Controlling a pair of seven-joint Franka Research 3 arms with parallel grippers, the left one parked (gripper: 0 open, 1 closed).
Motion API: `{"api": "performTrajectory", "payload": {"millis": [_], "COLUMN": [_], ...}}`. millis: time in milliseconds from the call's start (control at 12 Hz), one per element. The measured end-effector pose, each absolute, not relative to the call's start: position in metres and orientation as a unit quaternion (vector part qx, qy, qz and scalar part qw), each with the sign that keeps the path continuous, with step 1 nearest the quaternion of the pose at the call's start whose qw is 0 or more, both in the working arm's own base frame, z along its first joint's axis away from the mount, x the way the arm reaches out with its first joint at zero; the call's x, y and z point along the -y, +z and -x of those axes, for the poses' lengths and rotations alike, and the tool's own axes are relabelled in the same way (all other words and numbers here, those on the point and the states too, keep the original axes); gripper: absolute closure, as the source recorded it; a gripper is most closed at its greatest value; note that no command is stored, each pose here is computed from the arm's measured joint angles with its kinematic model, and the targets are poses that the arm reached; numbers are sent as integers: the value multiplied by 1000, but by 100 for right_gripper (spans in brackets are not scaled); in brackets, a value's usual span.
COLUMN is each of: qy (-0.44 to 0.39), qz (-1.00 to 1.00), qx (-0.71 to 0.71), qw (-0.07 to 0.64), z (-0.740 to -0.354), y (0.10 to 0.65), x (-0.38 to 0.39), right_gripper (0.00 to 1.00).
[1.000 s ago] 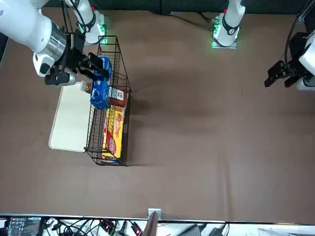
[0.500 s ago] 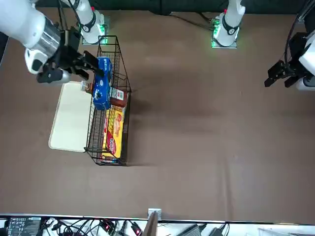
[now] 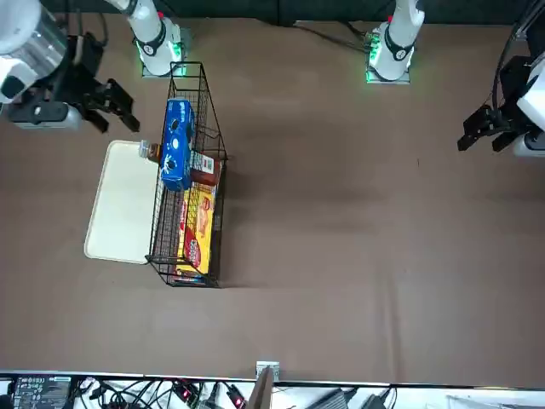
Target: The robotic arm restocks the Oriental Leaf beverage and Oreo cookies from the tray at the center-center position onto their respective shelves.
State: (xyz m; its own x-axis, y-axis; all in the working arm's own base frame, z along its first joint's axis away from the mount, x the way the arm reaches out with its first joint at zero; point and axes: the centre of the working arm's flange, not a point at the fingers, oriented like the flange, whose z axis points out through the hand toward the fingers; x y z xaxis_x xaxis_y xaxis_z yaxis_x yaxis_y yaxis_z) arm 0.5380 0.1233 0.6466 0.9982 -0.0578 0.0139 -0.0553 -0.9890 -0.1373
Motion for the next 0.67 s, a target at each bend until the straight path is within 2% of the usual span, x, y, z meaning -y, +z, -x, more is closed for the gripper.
{"api": "performTrajectory", "payload": {"millis": [667], "qy": [-5], "qz": [1000], "qx": [30], "qw": [9], "z": [-541], "y": [640], "x": [-43], "right_gripper": [0]}}
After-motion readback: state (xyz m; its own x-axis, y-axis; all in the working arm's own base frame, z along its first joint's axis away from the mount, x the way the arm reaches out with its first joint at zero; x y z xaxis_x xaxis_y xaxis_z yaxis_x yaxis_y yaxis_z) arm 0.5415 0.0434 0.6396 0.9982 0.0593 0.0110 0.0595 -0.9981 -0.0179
